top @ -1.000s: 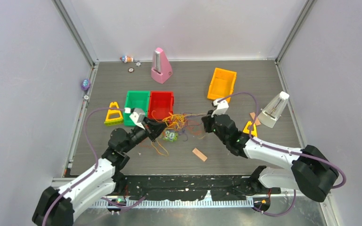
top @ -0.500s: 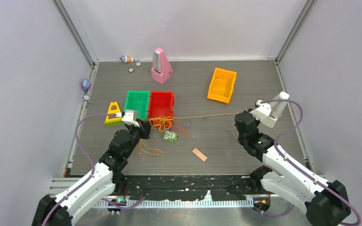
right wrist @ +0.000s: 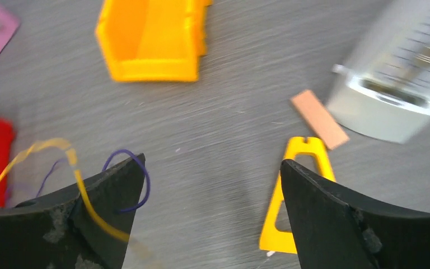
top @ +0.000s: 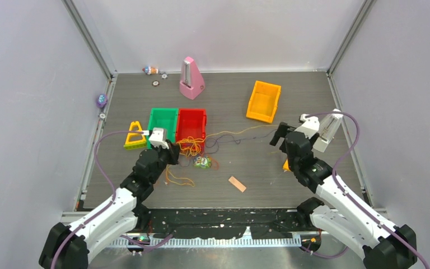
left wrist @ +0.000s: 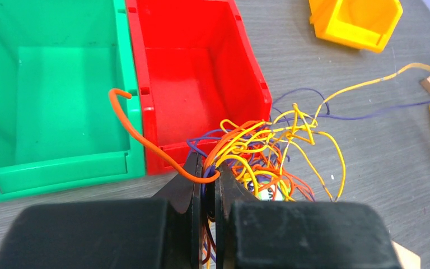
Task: Untangle the cables
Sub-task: Untie the cable.
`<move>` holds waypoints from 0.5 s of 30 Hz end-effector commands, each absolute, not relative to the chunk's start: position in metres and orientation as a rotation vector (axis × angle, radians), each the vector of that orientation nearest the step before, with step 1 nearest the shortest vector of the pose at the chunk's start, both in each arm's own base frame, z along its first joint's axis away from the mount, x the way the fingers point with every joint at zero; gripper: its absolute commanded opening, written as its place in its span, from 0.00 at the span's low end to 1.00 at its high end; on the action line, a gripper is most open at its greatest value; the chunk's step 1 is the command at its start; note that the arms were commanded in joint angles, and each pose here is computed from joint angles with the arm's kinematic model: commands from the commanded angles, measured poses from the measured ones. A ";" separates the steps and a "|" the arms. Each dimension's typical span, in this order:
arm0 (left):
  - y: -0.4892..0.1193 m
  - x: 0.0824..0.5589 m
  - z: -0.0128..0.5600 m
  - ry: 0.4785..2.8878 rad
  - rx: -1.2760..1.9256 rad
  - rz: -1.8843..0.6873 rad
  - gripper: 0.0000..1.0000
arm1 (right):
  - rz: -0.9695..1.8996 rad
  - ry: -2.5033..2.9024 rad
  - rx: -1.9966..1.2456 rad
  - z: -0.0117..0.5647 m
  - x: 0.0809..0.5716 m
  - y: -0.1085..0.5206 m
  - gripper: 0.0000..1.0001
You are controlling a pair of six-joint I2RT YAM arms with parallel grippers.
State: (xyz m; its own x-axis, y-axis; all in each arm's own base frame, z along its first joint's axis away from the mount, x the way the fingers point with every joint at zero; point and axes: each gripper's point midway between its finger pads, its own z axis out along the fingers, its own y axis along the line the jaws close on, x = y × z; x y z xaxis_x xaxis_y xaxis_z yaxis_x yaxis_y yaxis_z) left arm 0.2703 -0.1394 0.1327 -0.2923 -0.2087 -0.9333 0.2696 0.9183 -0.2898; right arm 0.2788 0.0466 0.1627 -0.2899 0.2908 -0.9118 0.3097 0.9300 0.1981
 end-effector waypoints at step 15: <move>-0.158 0.276 0.165 1.718 0.140 -0.543 0.00 | 0.593 1.875 -0.303 0.191 0.285 0.187 0.97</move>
